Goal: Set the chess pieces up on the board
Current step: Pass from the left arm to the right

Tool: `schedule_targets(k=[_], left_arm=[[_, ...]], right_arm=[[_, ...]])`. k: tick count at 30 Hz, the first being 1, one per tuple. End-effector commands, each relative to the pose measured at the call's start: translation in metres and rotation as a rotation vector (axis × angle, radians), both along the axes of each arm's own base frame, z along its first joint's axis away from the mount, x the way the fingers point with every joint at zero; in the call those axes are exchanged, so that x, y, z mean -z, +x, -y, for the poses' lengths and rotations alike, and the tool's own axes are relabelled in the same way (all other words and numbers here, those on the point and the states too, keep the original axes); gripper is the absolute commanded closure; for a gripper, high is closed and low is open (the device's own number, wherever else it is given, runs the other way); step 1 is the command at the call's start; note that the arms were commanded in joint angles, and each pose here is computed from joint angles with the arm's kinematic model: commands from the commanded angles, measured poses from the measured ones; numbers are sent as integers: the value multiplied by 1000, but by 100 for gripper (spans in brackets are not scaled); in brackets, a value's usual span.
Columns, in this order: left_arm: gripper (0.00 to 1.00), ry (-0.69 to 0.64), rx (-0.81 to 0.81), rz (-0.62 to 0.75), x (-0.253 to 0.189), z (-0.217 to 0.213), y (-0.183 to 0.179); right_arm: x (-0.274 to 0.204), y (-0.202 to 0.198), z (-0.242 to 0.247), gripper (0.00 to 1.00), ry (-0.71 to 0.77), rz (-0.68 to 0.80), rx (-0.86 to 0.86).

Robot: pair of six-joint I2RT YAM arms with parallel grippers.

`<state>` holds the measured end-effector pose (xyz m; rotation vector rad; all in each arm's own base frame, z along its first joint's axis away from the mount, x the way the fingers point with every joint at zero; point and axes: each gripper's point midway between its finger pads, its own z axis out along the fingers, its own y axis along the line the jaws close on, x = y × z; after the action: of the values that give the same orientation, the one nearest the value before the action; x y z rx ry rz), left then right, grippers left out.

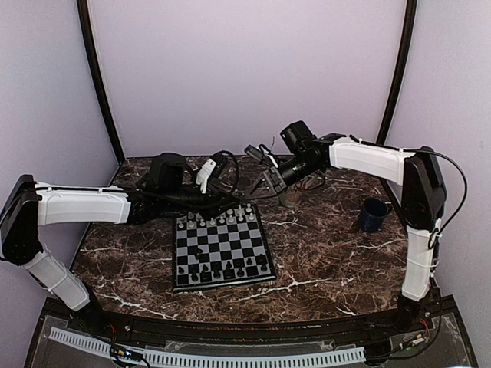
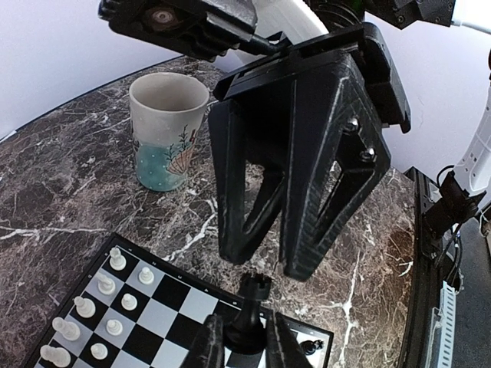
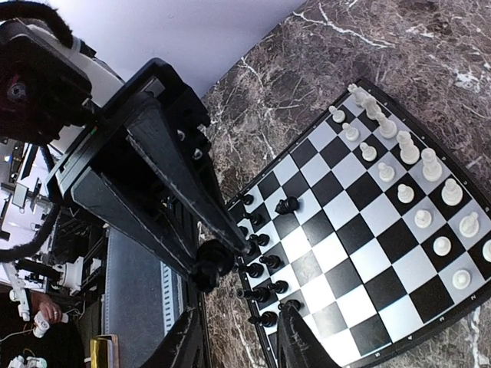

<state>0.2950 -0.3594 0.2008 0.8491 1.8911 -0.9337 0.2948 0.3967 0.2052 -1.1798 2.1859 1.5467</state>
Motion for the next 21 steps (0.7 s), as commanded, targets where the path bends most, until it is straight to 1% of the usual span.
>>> schedule_targets(k=[1,6,12,19,21], left_arm=[[82,-31,22,0,-6,5,-3],[82,-26,34,-2,-6,7,-5],[82,-27,34,-3,-5,7,-5],[82,-30,43,-7,-4,9,-7],[82,-30,42,-7,-4,9,-6]], right_arm=[[-21,-5,-17,65,70,13,-48],[-25,-9,-25,67,84,13,-69],[-19,-11,-27,73,79,-4,-73],[-13,-11,-29,77,64,-2,-69],[-12,-11,-29,81,62,-4,-70]])
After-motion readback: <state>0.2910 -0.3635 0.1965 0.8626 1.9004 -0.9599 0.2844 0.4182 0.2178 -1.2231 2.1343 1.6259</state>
